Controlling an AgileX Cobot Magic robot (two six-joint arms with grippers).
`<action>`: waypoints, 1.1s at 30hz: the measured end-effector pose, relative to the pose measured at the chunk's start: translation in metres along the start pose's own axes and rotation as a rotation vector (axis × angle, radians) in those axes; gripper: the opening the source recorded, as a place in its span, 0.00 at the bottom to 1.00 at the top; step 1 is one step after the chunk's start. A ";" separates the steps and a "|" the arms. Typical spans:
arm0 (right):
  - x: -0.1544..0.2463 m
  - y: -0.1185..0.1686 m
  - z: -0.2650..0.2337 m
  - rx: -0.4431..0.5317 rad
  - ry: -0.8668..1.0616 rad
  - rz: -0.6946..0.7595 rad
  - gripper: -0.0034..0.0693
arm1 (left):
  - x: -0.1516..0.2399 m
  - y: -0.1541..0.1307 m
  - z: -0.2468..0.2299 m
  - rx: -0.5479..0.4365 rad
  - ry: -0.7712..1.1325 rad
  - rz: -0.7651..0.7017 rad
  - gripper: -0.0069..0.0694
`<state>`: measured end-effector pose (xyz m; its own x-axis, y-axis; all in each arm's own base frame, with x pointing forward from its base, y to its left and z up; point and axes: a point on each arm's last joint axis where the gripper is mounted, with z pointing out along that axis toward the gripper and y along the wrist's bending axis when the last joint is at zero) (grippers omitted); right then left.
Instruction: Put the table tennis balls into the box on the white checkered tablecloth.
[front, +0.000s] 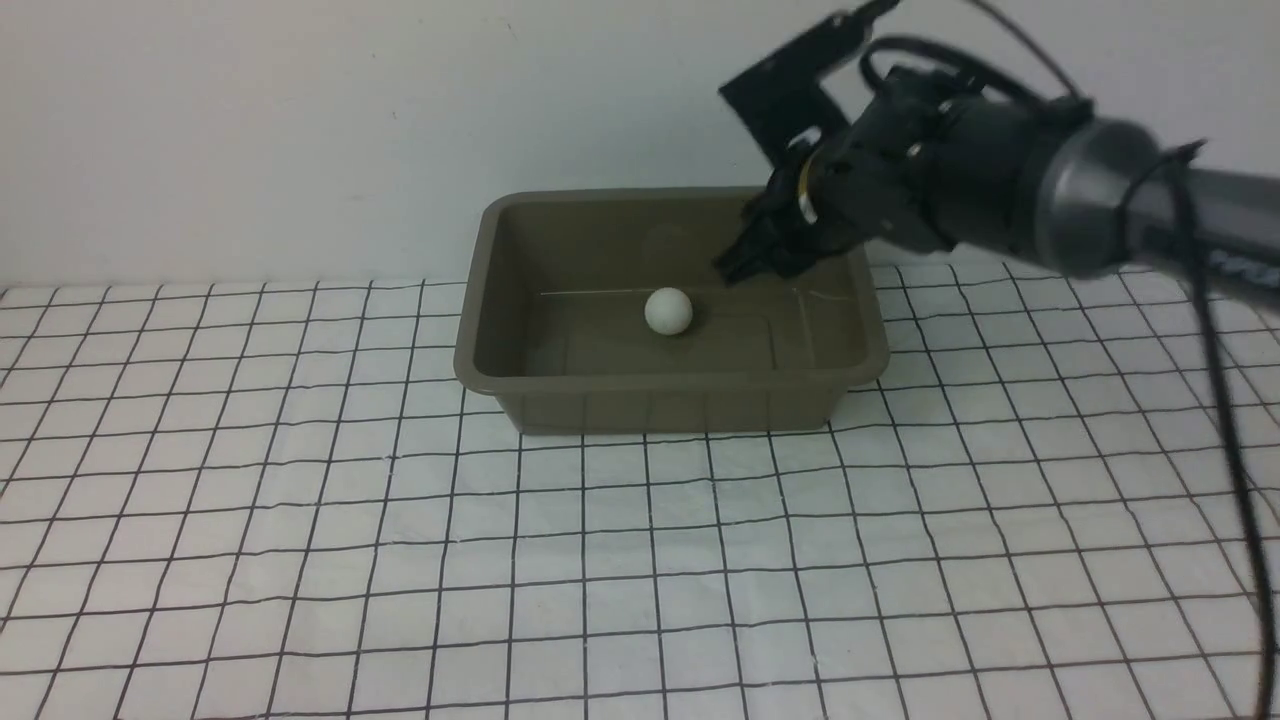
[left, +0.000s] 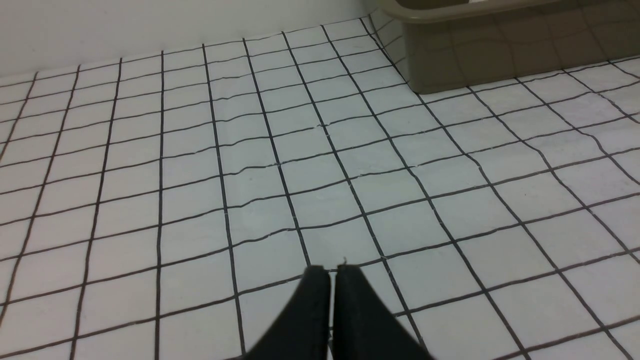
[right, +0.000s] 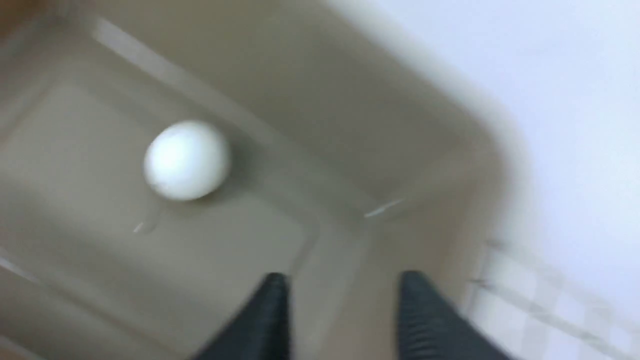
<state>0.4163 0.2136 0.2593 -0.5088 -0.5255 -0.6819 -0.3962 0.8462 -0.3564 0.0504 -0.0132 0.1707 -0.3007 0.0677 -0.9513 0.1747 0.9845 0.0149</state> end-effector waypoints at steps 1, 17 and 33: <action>-0.007 -0.007 -0.014 0.017 -0.015 0.008 0.35 | 0.000 0.000 0.000 0.000 0.000 0.000 0.08; 0.126 -0.043 -0.223 -0.011 -0.314 0.154 0.03 | 0.000 0.000 0.000 0.000 0.000 0.000 0.08; 0.227 -0.004 -0.223 -0.158 -0.385 0.001 0.03 | 0.000 0.000 0.000 0.000 0.000 0.000 0.08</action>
<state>0.1321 0.0707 0.2479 -0.1983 -0.4274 -0.8820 -0.5230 0.8072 -0.2736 0.0504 -0.0132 0.1707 -0.3007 0.0677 -0.9513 0.1747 0.9845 0.0149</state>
